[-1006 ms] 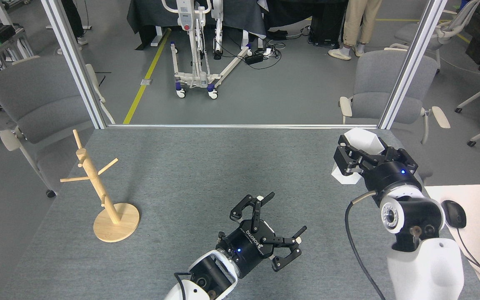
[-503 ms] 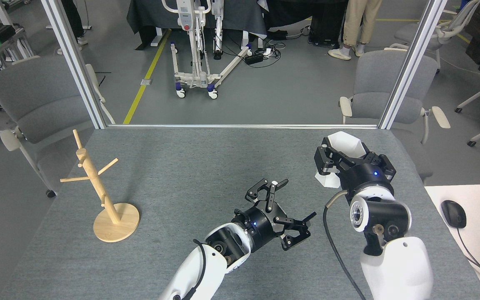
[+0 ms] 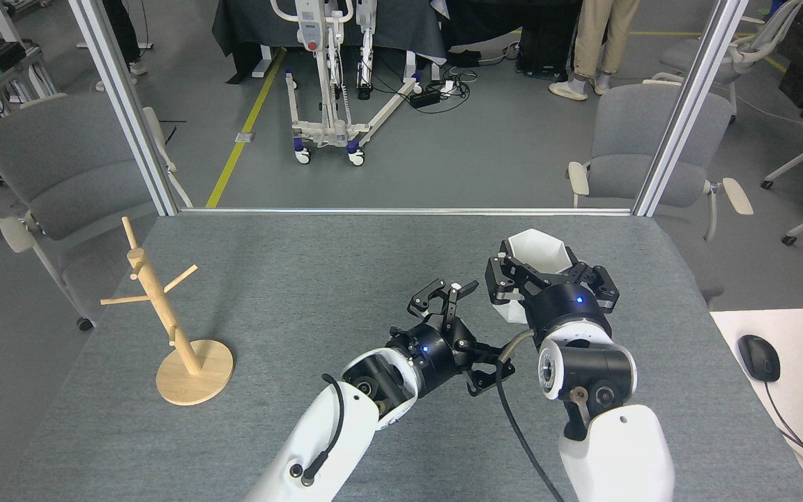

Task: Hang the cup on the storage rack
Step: 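Lift the cup with the right gripper toward the left gripper, then grasp the cup with the left gripper and open the right gripper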

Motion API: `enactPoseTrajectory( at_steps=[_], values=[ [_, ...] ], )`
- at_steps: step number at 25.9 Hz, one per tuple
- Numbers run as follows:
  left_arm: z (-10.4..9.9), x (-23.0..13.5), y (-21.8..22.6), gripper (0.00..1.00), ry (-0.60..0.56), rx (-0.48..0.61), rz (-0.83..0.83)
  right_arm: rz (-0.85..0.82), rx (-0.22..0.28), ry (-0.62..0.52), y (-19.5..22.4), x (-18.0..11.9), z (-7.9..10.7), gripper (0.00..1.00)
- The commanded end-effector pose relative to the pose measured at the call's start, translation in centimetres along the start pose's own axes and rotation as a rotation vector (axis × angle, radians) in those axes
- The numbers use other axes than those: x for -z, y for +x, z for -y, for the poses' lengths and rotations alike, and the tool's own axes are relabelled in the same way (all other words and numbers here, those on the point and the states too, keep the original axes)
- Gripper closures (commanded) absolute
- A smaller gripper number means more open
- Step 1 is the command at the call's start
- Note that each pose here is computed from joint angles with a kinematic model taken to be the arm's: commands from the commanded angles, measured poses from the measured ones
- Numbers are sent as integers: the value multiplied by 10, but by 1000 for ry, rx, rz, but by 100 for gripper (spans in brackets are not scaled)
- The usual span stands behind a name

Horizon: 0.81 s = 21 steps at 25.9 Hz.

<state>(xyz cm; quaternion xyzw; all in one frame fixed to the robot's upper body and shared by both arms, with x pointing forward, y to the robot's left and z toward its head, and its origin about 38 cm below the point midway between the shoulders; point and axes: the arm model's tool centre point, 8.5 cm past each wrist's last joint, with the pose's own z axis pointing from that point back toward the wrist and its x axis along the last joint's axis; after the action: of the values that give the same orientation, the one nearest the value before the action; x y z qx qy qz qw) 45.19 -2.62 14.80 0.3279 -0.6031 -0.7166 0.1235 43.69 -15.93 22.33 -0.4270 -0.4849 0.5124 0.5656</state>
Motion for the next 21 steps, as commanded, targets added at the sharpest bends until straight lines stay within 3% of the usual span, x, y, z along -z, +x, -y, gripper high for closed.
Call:
enactPoseTrajectory(
  at_steps=[1,16,21],
  values=[
    [0,3,0,1,-9,1,29,14,-4,11,12,-1,-4,100],
    [-6,6,-5,1,8,-38,73,58,12,41,43,-1,-14,100],
    [6,9,-16,1,-40,-52,43,67,17,67,48,0,-22,100]
  ],
)
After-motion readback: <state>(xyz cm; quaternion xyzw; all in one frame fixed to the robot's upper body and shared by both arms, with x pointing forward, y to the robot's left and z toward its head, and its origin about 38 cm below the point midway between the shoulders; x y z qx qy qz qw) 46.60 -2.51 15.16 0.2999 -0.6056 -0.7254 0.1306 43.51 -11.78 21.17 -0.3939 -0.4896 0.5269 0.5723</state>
